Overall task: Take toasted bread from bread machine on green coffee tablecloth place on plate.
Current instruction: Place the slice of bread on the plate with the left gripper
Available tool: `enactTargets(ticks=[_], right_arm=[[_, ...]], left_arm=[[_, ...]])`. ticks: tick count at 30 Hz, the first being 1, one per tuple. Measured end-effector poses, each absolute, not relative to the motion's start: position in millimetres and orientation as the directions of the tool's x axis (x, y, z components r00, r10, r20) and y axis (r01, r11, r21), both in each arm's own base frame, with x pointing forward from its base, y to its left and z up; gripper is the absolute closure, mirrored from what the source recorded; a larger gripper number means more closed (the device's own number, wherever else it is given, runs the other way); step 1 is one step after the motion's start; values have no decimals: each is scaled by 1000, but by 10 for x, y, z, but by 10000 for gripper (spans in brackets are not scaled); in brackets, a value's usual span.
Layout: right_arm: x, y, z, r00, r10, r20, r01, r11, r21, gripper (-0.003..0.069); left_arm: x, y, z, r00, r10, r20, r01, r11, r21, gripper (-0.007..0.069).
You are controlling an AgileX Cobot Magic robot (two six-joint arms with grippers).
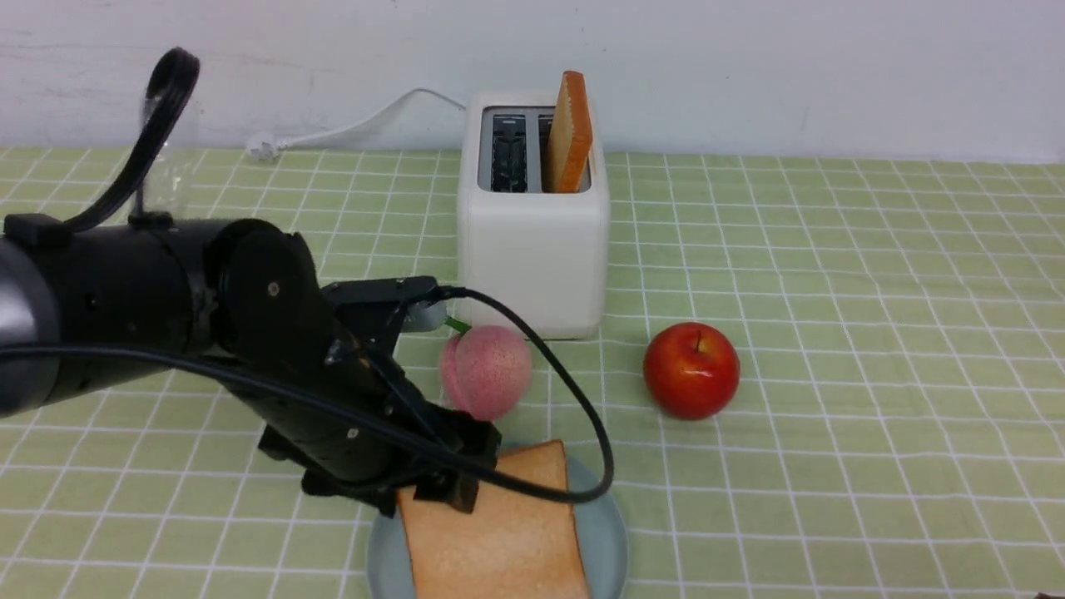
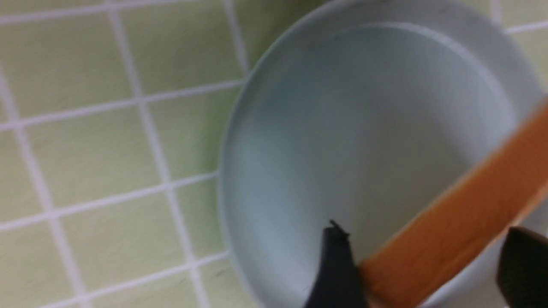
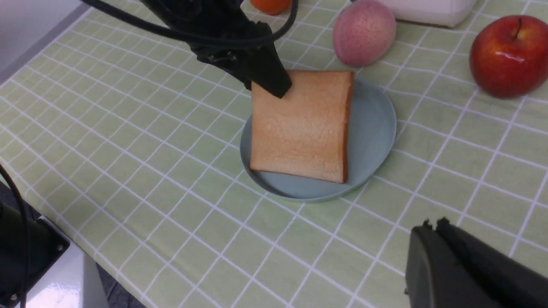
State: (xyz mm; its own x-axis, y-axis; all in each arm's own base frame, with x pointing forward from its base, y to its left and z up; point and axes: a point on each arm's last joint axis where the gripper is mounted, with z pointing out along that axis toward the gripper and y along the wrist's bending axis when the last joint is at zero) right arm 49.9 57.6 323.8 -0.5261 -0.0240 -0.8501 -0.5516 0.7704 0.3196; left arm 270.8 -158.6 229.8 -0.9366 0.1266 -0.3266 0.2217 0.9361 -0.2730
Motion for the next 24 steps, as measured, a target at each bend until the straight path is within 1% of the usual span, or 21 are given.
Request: enactTargets(ticks=[1,2,3,5,8,9,11,12,13,14,15,16,17,18,19,20,21,22,23,24], right_arm=[[502,576,3243,-520,-21,-854,-552,771,317,655],[504,575,3244,-519,-21,-854,-552,772,316,655],[507,574,3247,-516,-18,-856,-551,773,315,655],[512,571,3251,-510,-15,-860,-549,775,312,654],[519,570,3253,-509,-13,-861,-547,777,312,652],[520,570,3252,-509,-13,-860,-547,777,312,652],[572,571,3252,-527,-13,-850,-540,777,323,652],[578,572,3257,-528,-13,-849,-539,777,324,652],[653,574,3266,-552,-14,-834,-530,778,338,652],[701,576,3273,-566,-14,-824,-524,778,346,652],[769,578,3287,-583,-15,-812,-516,779,356,651],[865,580,3285,-608,-14,-794,-502,781,372,651],[882,580,3286,-612,-13,-791,-500,781,374,651],[1029,582,3295,-642,-9,-766,-479,785,392,651],[1068,583,3285,-653,-9,-757,-473,786,399,651],[1230,587,3292,-681,1,-733,-451,788,419,651],[1251,588,3306,-681,1,-732,-450,787,421,651],[1400,597,3327,-702,9,-712,-436,786,439,651],[1504,607,3329,-717,9,-697,-427,784,450,651],[1616,623,3371,-720,6,-694,-428,784,450,651]], left_arm=[[2687,-1556,2323,-937,136,-323,223,942,-250,79],[2686,-1552,2322,-937,137,-321,222,943,-246,75],[2661,-1514,2368,-935,141,-325,220,950,-221,52],[2621,-1446,2480,-925,140,-354,216,959,-184,35],[2535,-1340,2679,-904,132,-407,205,969,-141,34],[2528,-1332,2694,-903,130,-409,203,969,-139,34],[2390,-1239,2913,-886,104,-451,186,972,-141,57],[2364,-1224,2954,-882,100,-461,185,972,-145,65],[2249,-1164,3131,-855,81,-512,191,968,-165,112],[2200,-1138,3203,-841,76,-535,197,965,-172,136],[2092,-1086,3343,-808,65,-585,214,959,-188,205],[1988,-1041,3453,-775,53,-630,234,950,-207,252],[1967,-1030,3472,-767,53,-639,238,949,-208,265],[1778,-941,3588,-708,39,-705,274,935,-224,374],[1729,-917,3629,-688,34,-725,285,931,-227,402],[1549,-841,3686,-632,15,-775,321,915,-244,516],[1498,-819,3669,-621,12,-783,329,912,-247,531],[1324,-743,3659,-567,-5,-824,362,897,-254,609],[1206,-690,3626,-528,-16,-849,384,887,-255,638],[1096,-636,3576,-489,-23,-872,403,880,-249,638]])
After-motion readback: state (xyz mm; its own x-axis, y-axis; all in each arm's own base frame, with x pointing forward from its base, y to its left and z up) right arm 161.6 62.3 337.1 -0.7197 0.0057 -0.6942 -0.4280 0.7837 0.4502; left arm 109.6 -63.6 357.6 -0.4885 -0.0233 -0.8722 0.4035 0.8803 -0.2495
